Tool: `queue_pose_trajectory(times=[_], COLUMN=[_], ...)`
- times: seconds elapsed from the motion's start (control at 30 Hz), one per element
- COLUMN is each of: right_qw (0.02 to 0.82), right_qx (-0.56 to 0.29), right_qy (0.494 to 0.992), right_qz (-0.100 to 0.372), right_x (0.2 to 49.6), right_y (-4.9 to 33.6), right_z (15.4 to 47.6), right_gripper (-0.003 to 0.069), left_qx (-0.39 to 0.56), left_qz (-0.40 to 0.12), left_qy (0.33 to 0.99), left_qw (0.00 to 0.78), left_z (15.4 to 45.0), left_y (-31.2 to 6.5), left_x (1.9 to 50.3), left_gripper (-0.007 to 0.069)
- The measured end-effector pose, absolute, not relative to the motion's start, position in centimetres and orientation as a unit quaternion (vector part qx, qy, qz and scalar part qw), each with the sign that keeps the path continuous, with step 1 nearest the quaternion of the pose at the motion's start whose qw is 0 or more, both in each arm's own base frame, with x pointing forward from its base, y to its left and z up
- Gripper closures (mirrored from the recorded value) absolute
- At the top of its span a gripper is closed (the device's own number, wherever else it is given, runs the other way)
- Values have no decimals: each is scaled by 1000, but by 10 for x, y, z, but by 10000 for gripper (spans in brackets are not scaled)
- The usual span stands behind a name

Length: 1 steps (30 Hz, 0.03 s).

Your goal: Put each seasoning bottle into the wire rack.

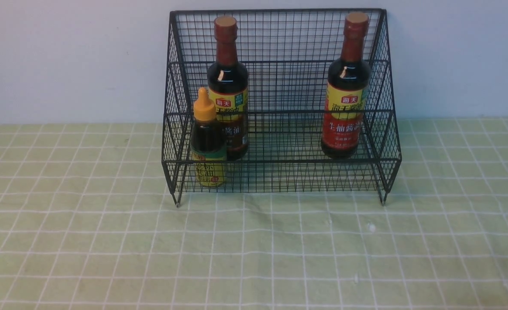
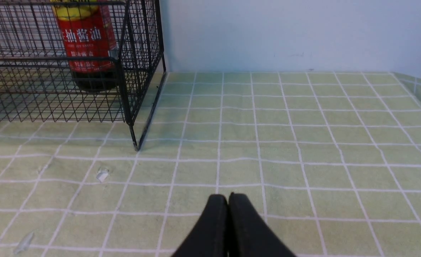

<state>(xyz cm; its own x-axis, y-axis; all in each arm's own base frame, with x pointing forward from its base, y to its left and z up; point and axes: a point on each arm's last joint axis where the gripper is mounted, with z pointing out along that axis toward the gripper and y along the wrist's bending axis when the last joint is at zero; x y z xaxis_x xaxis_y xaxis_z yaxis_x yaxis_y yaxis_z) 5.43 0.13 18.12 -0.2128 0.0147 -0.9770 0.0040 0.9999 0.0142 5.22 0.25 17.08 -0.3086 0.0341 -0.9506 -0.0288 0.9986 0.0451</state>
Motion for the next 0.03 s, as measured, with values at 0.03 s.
queue_pose_trajectory(times=[0.03], right_qw=[627], right_qx=[6], right_qy=[779], right_qz=[4], right_x=[54], right_y=[1], right_z=[181], right_gripper=[673], left_qx=[2], left_qz=[27], left_qy=[808], left_qw=[588], left_z=[171], left_y=[3], left_x=[52], left_gripper=[618])
